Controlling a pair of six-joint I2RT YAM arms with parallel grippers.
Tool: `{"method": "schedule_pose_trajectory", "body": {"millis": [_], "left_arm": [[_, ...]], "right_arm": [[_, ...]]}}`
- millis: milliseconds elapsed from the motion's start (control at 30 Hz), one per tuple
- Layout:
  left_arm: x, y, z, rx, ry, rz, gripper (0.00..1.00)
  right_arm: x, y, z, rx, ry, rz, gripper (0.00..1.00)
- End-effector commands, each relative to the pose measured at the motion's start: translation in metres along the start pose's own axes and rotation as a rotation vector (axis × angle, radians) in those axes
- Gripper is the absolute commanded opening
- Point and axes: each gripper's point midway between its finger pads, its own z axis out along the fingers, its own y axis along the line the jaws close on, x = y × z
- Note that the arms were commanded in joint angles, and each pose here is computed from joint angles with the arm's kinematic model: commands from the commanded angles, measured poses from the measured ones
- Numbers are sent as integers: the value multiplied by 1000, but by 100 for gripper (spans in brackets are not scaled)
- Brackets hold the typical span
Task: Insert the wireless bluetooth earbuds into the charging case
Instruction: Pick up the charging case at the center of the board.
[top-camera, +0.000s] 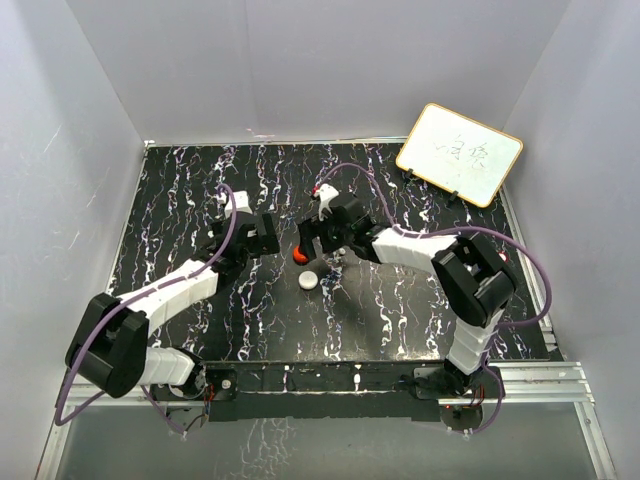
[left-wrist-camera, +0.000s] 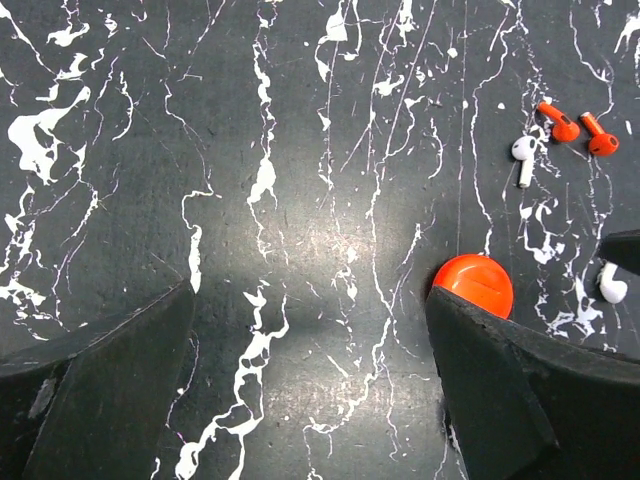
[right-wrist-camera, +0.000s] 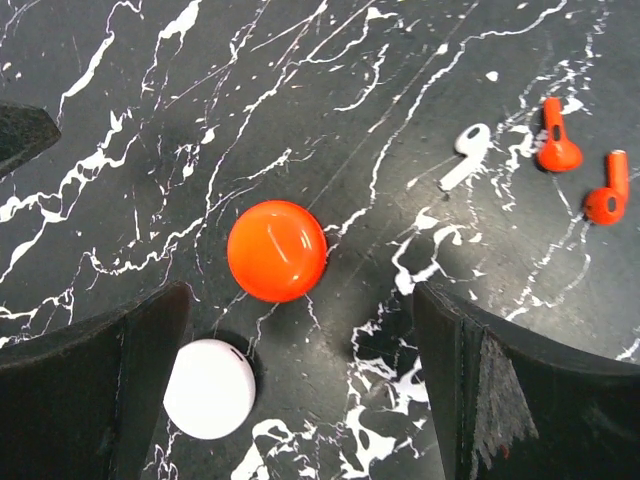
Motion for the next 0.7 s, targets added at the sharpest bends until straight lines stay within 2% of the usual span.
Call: {"method": "schedule_pose_trajectory", "body": {"millis": [0, 433, 667], "left_arm": [[-10, -1, -11, 23, -14, -50, 99], [0, 5, -9, 20, 2, -61, 99], [4, 6, -5, 21, 16, -65, 98]], "right_arm": [[-21, 11, 8, 6, -39, -68, 92], [3, 24, 24, 21, 4, -156, 90], [11, 25, 34, 32, 10, -192, 86]]}}
